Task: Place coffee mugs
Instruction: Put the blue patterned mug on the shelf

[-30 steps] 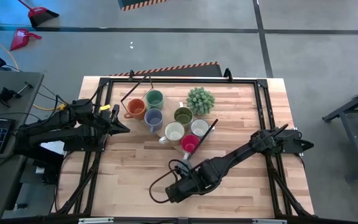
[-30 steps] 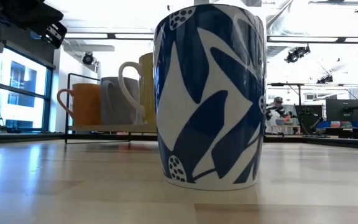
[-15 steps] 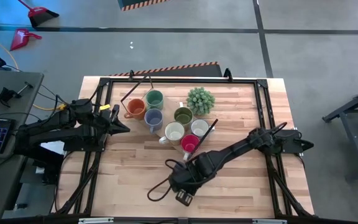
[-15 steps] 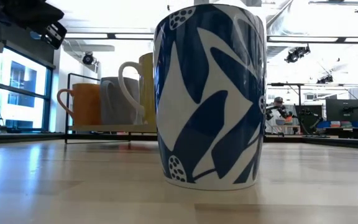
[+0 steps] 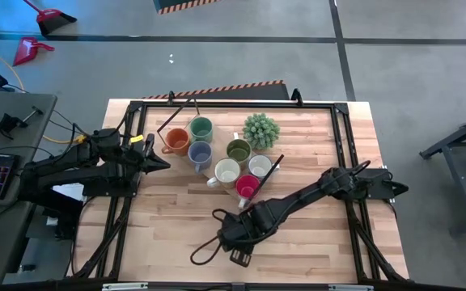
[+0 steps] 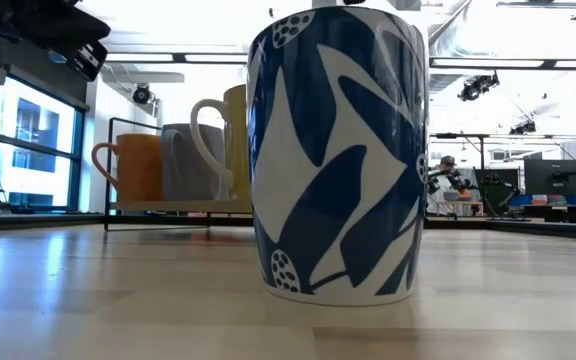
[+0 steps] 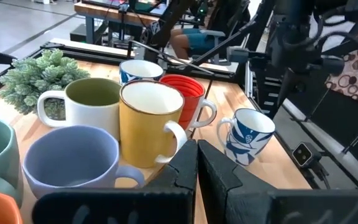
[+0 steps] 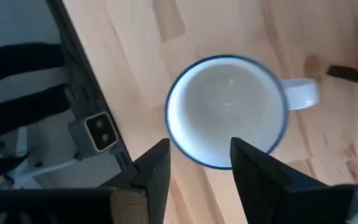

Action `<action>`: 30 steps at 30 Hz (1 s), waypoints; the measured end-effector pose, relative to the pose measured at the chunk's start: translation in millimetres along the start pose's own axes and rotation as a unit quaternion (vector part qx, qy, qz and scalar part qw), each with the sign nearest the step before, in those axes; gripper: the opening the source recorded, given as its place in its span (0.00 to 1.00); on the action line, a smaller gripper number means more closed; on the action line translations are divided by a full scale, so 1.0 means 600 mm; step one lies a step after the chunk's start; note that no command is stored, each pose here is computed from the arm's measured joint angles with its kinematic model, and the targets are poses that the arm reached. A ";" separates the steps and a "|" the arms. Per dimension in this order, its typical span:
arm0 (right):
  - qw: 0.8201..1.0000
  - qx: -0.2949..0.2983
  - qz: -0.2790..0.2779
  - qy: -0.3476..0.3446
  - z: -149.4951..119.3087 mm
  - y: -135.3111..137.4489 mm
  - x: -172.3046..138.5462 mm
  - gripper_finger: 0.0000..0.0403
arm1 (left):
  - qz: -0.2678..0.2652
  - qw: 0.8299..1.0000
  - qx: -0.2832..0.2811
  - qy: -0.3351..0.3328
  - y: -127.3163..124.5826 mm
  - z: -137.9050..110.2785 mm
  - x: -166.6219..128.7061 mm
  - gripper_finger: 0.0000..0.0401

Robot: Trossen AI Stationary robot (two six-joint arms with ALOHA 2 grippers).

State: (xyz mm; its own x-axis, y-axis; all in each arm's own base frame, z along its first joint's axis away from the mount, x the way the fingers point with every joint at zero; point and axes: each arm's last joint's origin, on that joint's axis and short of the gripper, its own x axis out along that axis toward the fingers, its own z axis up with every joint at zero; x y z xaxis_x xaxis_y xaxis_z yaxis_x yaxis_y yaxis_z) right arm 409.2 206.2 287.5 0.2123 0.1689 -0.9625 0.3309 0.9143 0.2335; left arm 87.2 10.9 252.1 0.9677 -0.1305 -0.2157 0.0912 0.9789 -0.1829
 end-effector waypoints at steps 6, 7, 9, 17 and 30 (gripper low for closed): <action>1.000 -0.027 0.000 0.013 -0.009 0.010 0.014 0.36 | 0.000 1.000 0.000 -0.002 0.000 0.001 0.000 0.00; 0.999 -0.034 0.000 0.015 -0.011 0.013 0.018 0.36 | 0.000 1.000 0.001 -0.003 0.000 0.001 0.000 0.00; 0.999 -0.038 0.002 0.012 -0.012 0.017 0.021 0.36 | 0.000 1.000 0.001 -0.004 0.000 0.001 0.000 0.00; 0.999 -0.044 -0.007 -0.023 -0.007 0.022 0.028 0.36 | -0.004 1.000 -0.003 -0.013 -0.001 0.005 0.000 0.00; 0.999 -0.045 -0.008 -0.028 -0.007 0.023 0.028 0.36 | -0.008 0.999 0.006 -0.035 -0.002 0.012 0.000 0.00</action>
State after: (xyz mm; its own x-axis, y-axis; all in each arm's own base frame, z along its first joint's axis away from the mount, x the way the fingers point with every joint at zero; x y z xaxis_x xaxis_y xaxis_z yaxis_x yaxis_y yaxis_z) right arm 413.6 222.9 274.1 0.2592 0.1348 -0.9564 0.2521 0.9464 0.2017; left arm 88.5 11.0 259.2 0.9801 -0.1344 -0.1462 0.1081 0.9786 -0.1750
